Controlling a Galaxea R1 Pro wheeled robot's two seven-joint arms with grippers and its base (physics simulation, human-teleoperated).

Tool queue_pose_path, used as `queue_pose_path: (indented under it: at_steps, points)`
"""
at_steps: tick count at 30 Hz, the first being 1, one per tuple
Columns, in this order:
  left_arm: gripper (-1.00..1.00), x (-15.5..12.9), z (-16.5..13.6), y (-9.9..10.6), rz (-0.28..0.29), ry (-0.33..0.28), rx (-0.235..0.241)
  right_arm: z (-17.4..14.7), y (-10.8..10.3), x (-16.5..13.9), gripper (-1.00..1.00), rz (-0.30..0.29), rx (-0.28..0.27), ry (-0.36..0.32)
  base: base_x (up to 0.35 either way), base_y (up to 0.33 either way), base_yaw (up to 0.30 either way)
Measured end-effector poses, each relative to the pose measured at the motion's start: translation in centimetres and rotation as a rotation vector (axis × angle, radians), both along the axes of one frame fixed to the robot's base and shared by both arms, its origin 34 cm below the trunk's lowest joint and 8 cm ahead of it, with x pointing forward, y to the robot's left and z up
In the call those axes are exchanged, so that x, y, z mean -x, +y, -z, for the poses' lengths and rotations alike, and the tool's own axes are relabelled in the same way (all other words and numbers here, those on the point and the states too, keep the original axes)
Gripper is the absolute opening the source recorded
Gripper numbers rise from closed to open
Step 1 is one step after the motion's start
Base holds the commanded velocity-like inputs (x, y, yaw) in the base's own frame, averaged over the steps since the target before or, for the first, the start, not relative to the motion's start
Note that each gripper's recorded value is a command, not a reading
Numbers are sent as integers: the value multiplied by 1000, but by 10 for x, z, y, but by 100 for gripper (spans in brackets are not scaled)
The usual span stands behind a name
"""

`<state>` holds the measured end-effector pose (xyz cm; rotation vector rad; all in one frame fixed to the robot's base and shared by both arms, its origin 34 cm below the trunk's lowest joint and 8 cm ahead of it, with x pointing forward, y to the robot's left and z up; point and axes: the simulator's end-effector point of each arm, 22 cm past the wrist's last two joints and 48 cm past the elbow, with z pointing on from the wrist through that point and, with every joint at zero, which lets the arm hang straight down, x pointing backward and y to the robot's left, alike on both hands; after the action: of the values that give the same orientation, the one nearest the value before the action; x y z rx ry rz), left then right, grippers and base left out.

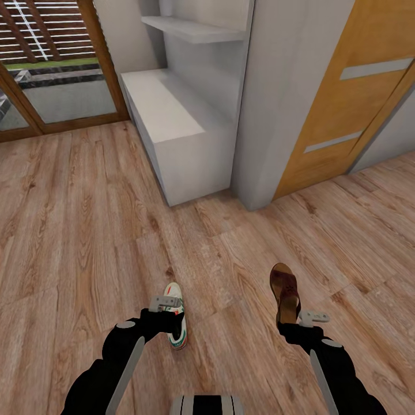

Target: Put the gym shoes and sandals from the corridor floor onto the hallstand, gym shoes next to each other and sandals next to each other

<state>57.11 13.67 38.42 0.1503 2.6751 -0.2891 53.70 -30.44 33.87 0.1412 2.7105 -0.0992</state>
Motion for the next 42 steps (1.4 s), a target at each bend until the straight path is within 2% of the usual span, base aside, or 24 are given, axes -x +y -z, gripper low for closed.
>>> queue_pose_path:
  at_steps: [29, 30, 32, 34, 40, 42]
  points:
    - [100, 1, 2, 0, 0, 1, -1, 2, 0, 2, -100, 2, -4, 7, 0, 0, 0]
    - [100, -12, -4, 1, -16, -62, 3, 2, 1, 1, -100, -4, -1, 5, 0, 0, 0]
    - [100, -26, -11, 1, -33, -142, 14, 1, 2, 1, -100, -6, -1, 5, 0, 0, 0]
    - [100, -31, -7, 2, -45, -186, 18, 1, 2, 1, -100, -6, -1, 5, 0, 0, 0]
    - [100, -19, 26, 6, -67, -214, 13, 1, 1, 2, -100, -2, -3, 7, 0, 0, 0]
    - [100, -20, 32, 9, -83, -261, 15, 5, 1, 11, -100, 1, -6, 51, 0, 0, 0]
